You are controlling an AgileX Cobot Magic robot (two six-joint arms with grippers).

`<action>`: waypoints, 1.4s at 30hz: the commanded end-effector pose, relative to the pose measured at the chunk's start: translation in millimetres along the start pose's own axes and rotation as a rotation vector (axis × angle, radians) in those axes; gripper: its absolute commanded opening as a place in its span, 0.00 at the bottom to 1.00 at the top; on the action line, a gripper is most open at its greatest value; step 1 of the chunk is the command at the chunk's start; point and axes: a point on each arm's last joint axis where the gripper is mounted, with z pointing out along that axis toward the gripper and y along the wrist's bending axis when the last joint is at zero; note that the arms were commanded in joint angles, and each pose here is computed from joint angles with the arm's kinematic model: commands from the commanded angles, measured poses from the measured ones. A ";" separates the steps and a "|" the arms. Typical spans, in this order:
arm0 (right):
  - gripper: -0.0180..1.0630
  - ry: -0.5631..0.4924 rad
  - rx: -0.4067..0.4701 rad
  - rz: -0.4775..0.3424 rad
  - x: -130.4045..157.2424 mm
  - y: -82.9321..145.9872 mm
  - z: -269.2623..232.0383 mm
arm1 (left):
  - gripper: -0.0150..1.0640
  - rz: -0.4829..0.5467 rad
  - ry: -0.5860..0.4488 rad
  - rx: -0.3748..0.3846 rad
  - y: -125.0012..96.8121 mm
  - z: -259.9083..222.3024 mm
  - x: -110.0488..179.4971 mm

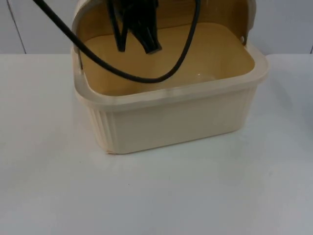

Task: Open the box lid with the left hand, place the block into the box with the right hand, then close the box lid with the left hand.

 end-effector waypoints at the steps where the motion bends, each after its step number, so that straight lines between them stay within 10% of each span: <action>1: 0.99 -0.011 0.000 0.004 -2.4 -0.3 -1.7 | 0.01 -0.064 -0.002 -0.002 5.6 -6.7 -1.6; 15: 0.99 -0.015 0.000 0.004 -2.7 -0.2 -1.7 | 0.01 -0.640 0.092 0.177 12.6 -56.1 -3.9; 25: 0.99 -0.010 0.000 0.004 -1.8 -0.1 -1.2 | 0.01 -0.791 -0.015 0.228 13.1 -102.0 0.2; 33: 0.99 0.020 -0.007 0.008 7.8 1.9 5.3 | 0.01 -0.840 -0.150 0.163 24.9 -155.7 15.6; 42: 0.99 0.018 -0.025 0.030 7.6 3.6 5.2 | 0.01 -0.994 -0.121 -0.088 79.5 -199.9 75.3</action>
